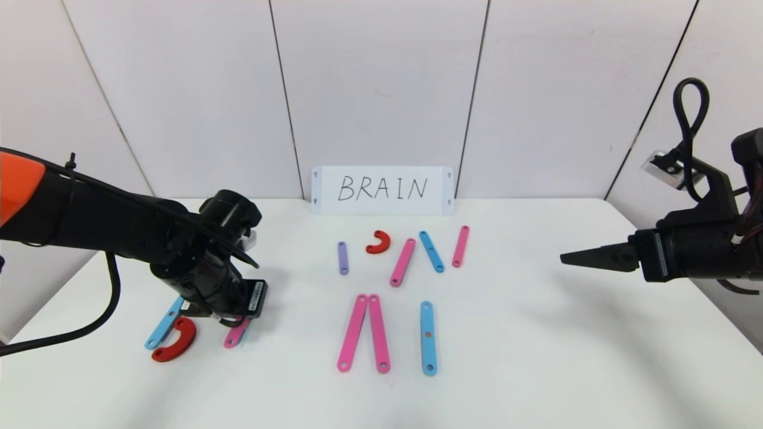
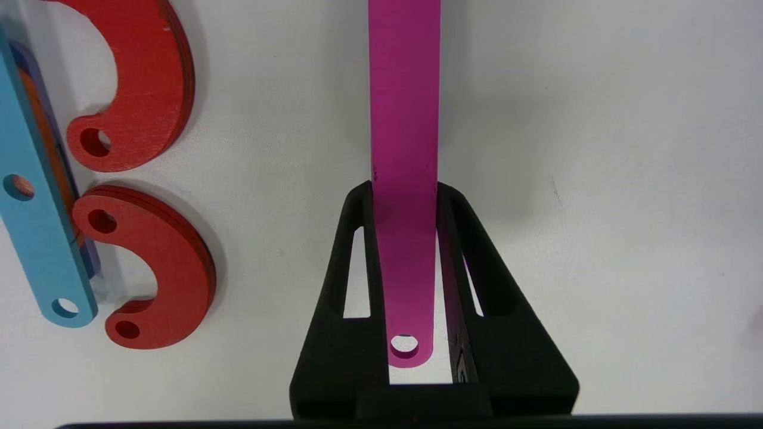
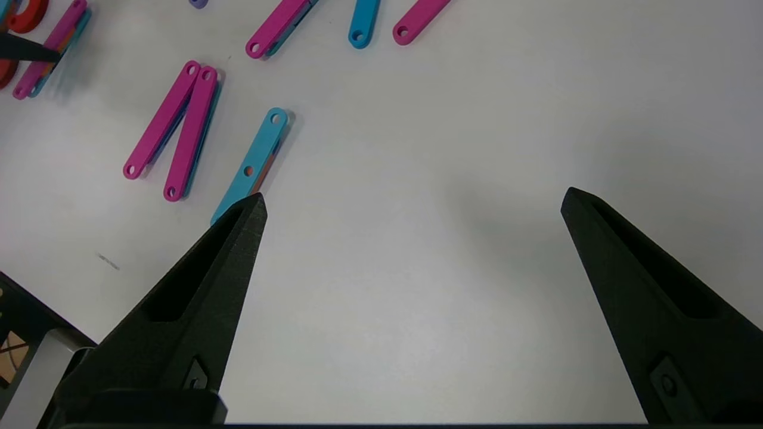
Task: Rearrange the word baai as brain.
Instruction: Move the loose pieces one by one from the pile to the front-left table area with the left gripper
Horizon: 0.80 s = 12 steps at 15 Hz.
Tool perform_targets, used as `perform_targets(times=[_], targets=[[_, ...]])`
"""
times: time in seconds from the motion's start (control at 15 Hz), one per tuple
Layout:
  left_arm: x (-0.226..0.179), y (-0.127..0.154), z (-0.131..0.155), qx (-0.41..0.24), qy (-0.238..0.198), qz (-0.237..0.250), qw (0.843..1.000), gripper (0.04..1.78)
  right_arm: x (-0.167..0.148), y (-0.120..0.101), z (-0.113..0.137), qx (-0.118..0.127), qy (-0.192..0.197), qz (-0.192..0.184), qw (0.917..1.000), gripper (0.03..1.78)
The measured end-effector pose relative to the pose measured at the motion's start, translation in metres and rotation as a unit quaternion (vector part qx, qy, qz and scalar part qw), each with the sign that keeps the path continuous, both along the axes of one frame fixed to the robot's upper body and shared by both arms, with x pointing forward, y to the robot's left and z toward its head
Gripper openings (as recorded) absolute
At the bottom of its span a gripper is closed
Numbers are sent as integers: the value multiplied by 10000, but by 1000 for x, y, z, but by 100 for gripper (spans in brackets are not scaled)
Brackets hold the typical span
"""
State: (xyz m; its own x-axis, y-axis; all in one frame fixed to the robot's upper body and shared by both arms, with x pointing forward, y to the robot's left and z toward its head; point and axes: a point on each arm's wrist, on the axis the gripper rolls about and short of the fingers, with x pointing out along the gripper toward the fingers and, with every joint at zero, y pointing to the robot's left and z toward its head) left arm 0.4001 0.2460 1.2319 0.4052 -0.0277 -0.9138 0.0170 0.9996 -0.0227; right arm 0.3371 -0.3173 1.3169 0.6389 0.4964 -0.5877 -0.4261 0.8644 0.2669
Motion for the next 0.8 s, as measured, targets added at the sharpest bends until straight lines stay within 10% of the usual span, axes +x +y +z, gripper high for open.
perform_targets(times=[0.53,0.8], targets=[[-6,-6,-5,34,124,-99,9999,34,0,0,0,0,1,0,10000,173],[-6,-6,-4,17,138,-75,9999,70,0,0,0,0,7,0,10000,173]])
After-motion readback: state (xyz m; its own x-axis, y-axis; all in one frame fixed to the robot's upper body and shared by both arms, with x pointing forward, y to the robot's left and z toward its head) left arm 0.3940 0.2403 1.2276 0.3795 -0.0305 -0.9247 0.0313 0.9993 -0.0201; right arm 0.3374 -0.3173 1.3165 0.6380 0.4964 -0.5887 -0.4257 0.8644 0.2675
